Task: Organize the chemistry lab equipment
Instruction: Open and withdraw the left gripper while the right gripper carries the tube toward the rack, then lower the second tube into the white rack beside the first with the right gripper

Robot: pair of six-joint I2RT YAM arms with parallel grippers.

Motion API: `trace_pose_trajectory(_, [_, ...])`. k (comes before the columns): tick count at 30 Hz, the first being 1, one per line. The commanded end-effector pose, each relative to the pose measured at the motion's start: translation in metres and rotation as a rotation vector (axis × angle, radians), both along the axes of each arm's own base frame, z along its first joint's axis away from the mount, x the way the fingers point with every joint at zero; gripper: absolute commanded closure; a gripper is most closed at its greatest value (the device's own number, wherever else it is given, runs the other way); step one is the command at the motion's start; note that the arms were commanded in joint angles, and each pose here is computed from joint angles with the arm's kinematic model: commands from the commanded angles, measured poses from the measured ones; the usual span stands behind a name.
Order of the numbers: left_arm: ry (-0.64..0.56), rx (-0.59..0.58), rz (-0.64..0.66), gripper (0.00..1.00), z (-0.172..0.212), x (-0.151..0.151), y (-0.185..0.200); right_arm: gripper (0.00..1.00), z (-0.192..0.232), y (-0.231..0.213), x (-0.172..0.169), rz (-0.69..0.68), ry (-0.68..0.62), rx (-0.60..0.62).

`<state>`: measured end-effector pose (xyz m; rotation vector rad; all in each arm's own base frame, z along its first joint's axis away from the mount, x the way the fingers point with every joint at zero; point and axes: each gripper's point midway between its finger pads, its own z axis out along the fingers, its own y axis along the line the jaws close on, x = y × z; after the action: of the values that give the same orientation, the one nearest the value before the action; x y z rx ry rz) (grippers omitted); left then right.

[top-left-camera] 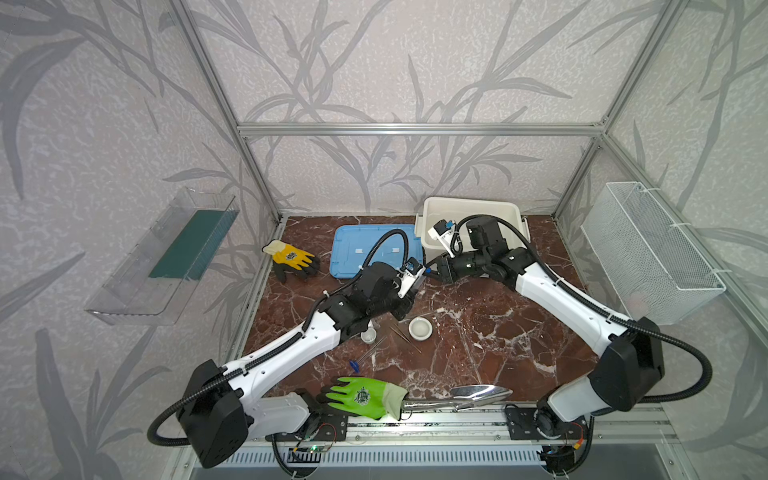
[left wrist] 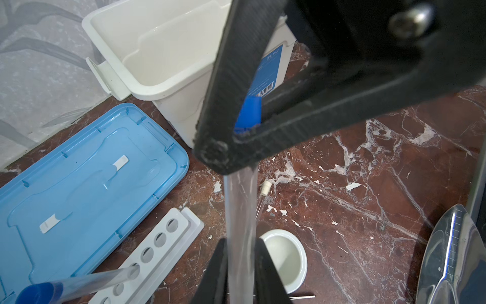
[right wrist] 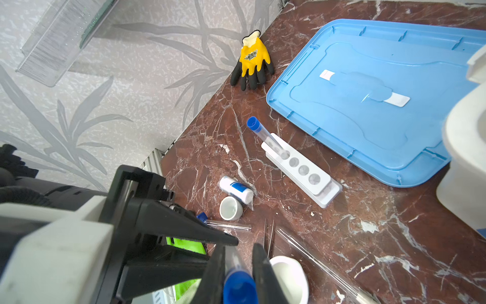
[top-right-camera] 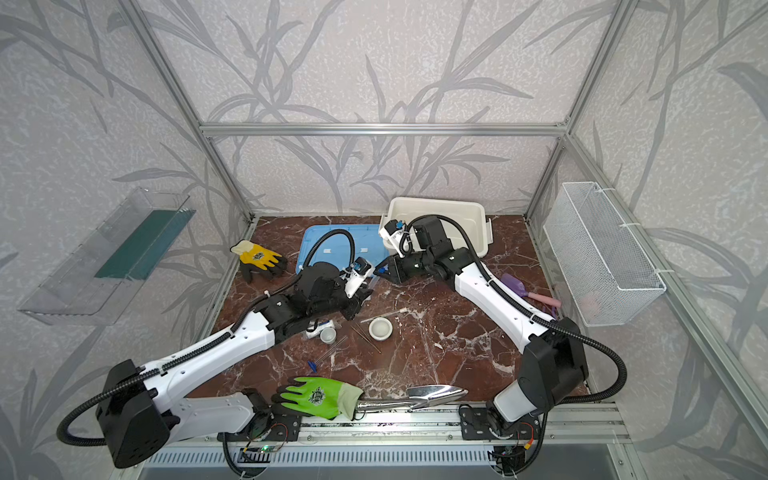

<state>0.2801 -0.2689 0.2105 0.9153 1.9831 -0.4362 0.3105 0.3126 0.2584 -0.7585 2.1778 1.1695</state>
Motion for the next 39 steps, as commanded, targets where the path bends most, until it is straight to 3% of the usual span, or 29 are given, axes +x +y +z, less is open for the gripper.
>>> trace_pose_trajectory(1, [-0.015, 0.004, 0.008, 0.78, 0.001, 0.000, 0.003, 0.86, -0.004, 0.003, -0.002, 0.008, 0.003, 0.002])
trace_pose_trajectory(6, [-0.029, 0.002, 0.025, 0.65, 0.005, 0.001, 0.005, 0.87, -0.006, 0.003, 0.001, -0.001, -0.006, -0.023])
trace_pose_trajectory(8, [-0.043, -0.009, 0.053, 0.55, 0.008, 0.004, 0.008, 0.87, -0.009, 0.003, 0.005, -0.018, -0.025, -0.061])
trace_pose_trajectory(10, [-0.066, -0.019, 0.092, 0.36, 0.015, 0.008, 0.014, 0.87, -0.011, 0.004, 0.007, -0.029, -0.058, -0.114])
trace_pose_trajectory(12, [-0.100, -0.044, 0.140, 0.30, 0.027, 0.010, 0.022, 0.87, -0.010, 0.008, 0.008, -0.025, -0.098, -0.152])
trace_pose_trajectory(17, [-0.195, -0.104, 0.276, 0.27, 0.071, 0.008, 0.058, 0.87, 0.001, 0.022, 0.016, -0.017, -0.204, -0.246])
trace_pose_trajectory(21, [-0.283, -0.143, 0.518, 0.24, 0.102, 0.007, 0.123, 0.87, 0.005, 0.036, 0.026, -0.028, -0.328, -0.355])
trace_pose_trajectory(27, [-0.206, -0.183, 0.820, 0.22, 0.093, -0.005, 0.214, 0.87, 0.008, 0.067, 0.044, -0.039, -0.412, -0.392])
trace_pose_trajectory(32, [-0.160, -0.177, 0.928, 0.22, 0.070, -0.024, 0.243, 0.86, 0.005, 0.089, 0.057, -0.059, -0.466, -0.411])
trace_pose_trajectory(39, [-0.172, -0.165, 0.969, 0.22, 0.065, -0.031, 0.255, 0.86, -0.006, 0.111, 0.067, -0.058, -0.483, -0.418])
